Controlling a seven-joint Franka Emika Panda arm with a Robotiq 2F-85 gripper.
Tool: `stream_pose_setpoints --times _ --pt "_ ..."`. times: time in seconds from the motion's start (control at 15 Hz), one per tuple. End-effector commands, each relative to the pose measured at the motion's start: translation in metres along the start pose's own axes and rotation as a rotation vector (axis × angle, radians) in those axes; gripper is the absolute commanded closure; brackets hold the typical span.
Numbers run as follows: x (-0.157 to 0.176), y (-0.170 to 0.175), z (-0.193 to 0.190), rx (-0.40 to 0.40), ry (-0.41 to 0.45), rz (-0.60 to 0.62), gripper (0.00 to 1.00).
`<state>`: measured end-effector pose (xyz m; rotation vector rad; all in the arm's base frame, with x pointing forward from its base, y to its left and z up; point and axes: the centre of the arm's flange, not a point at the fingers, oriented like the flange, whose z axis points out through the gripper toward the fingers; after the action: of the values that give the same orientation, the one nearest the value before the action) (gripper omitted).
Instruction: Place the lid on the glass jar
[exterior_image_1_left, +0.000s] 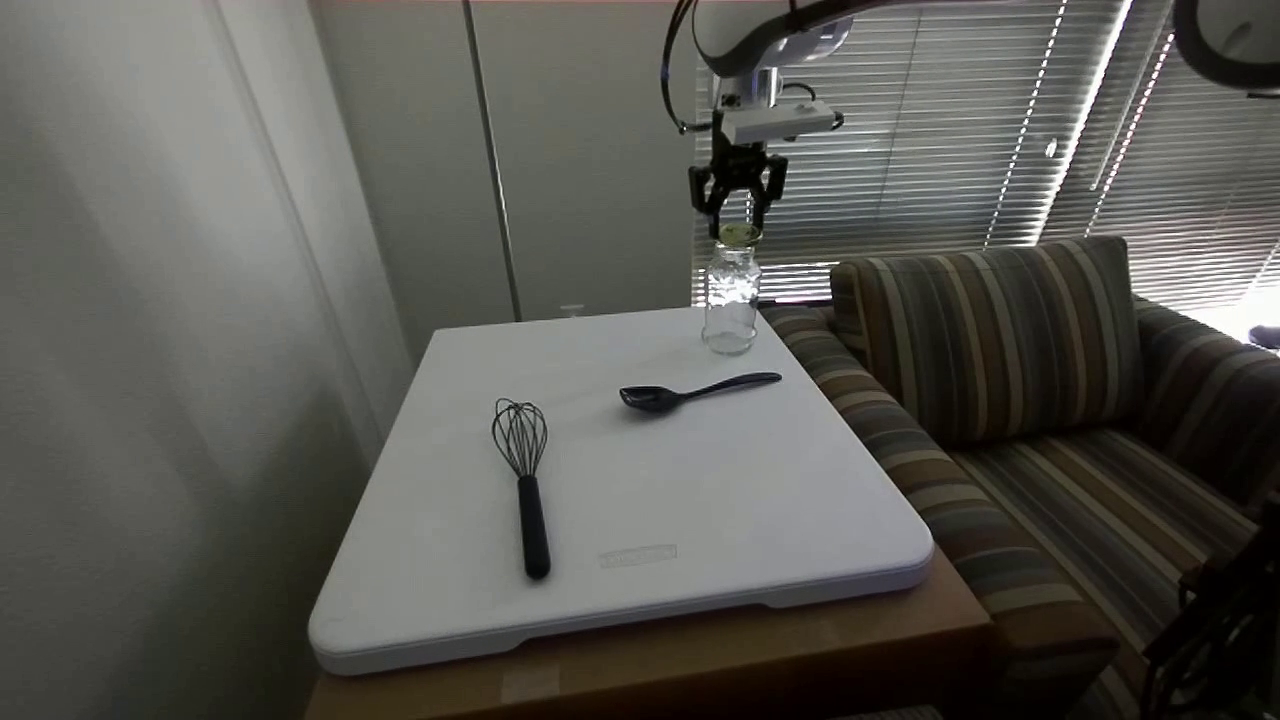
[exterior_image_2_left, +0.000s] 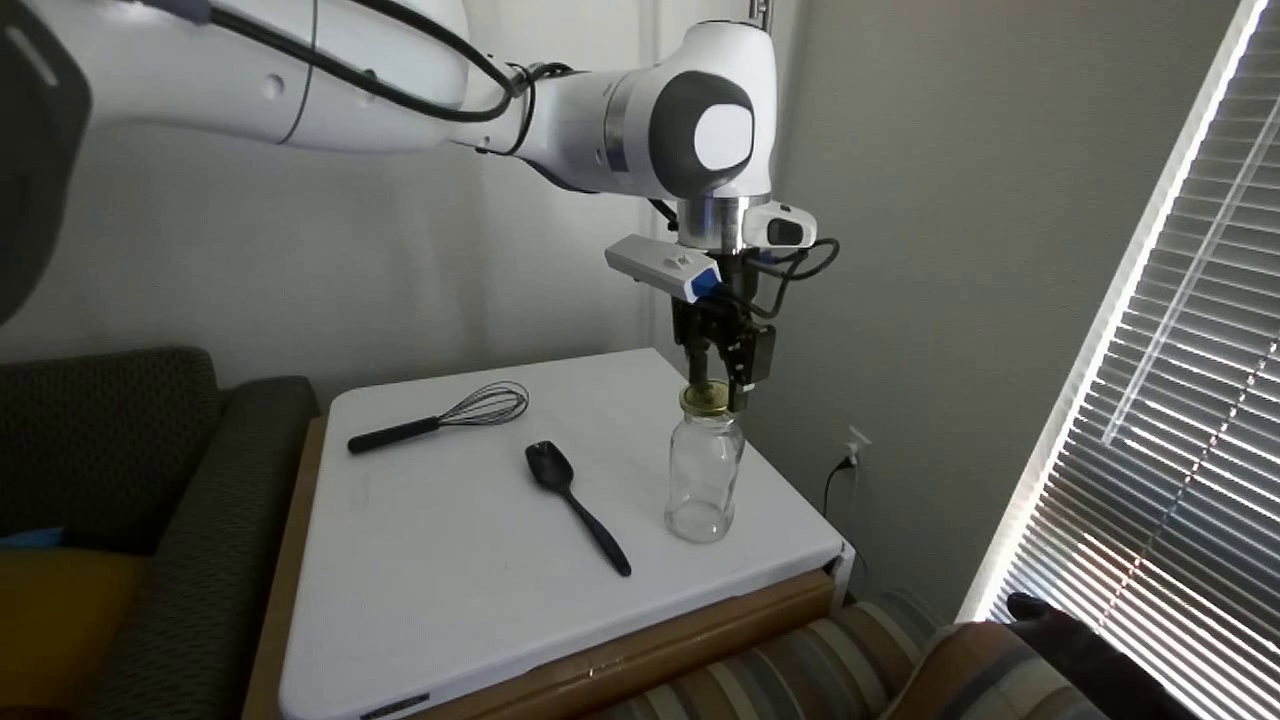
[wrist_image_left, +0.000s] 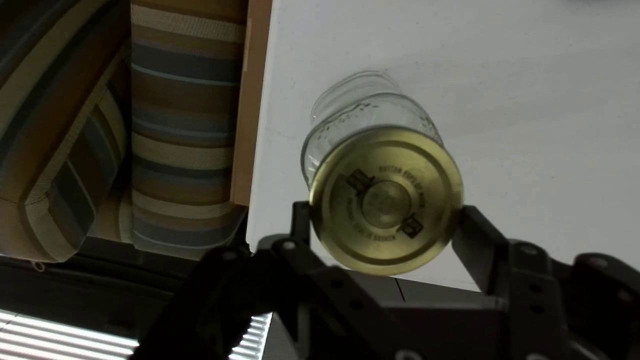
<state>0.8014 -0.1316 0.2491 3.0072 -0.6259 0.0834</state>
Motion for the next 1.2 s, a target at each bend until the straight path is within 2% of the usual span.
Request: stream_pose_setpoints --times 0.0,0.4,1.13 --pt "0.053 -0.005 0.004 0.012 0.001 0.039 0.53" --pt "0.058 -0.002 0.013 0.031 -0.029 0.108 0.53" --pt "0.069 -0.004 0.002 0.084 0.010 0.146 0.53"
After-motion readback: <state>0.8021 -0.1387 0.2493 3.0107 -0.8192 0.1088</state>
